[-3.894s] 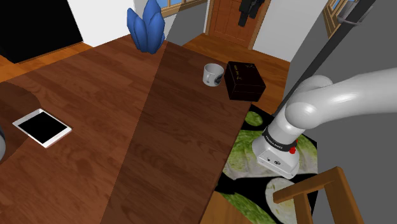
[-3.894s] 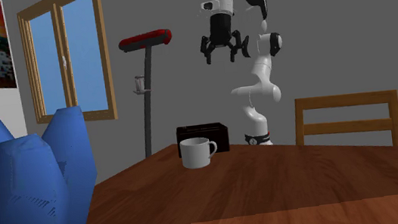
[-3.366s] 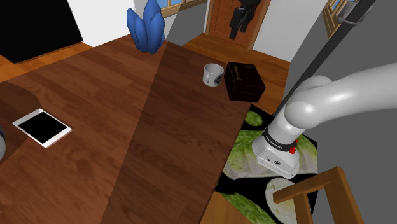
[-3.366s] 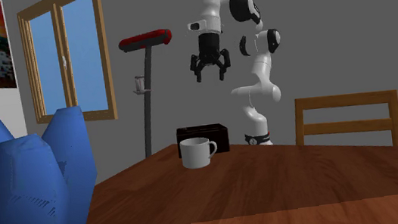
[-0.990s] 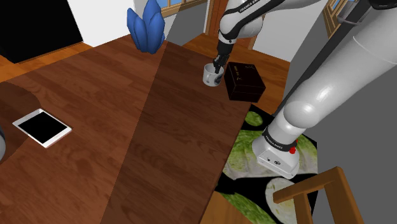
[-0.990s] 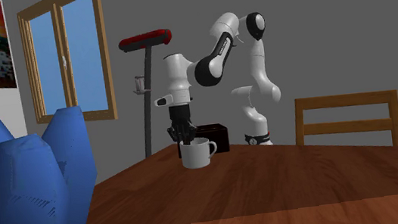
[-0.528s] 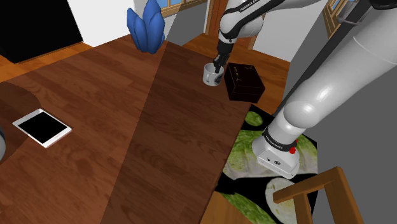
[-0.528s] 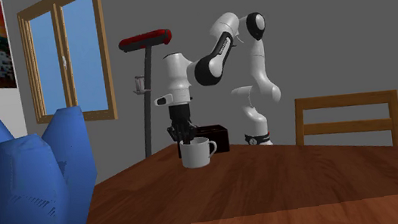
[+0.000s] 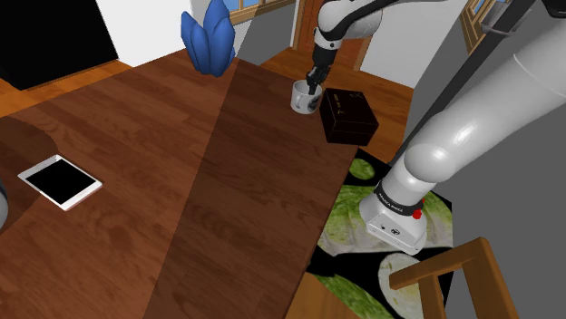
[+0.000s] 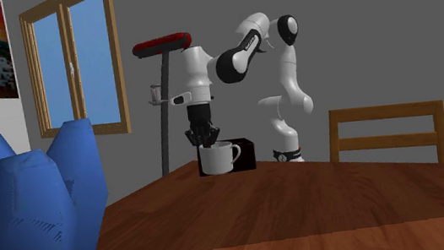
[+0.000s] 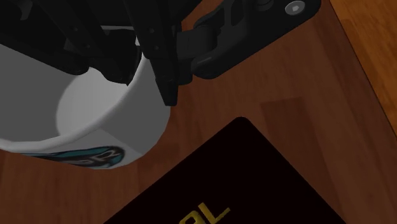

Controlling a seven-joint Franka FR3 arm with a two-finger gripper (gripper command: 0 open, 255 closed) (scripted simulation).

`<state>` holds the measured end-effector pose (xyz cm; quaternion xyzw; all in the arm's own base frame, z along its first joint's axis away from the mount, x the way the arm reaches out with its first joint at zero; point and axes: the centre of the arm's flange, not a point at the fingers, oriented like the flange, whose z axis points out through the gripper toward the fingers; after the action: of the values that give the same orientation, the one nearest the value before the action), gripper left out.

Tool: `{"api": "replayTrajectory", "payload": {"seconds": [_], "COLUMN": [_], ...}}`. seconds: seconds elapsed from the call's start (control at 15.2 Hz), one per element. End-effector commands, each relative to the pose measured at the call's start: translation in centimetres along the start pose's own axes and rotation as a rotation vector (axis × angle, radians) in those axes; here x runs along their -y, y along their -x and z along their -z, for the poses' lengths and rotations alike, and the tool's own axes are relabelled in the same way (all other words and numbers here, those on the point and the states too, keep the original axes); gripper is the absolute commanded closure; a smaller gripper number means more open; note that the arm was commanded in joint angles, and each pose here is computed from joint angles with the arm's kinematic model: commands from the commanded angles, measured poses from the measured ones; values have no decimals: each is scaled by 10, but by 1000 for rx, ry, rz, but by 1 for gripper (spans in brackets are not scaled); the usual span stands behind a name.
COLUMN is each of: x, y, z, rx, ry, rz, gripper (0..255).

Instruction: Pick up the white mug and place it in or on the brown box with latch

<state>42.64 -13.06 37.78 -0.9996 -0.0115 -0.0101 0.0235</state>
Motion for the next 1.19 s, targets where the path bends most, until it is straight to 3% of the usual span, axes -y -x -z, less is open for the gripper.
{"api": "replayTrajectory", "payload": {"seconds": [0.0, 1.12], "x": [0, 5], "y": [-1, -3], "z": [11, 101], "rx": [1, 1], "ry": [0, 0], "rz": [0, 0], "gripper": [255, 255]}}
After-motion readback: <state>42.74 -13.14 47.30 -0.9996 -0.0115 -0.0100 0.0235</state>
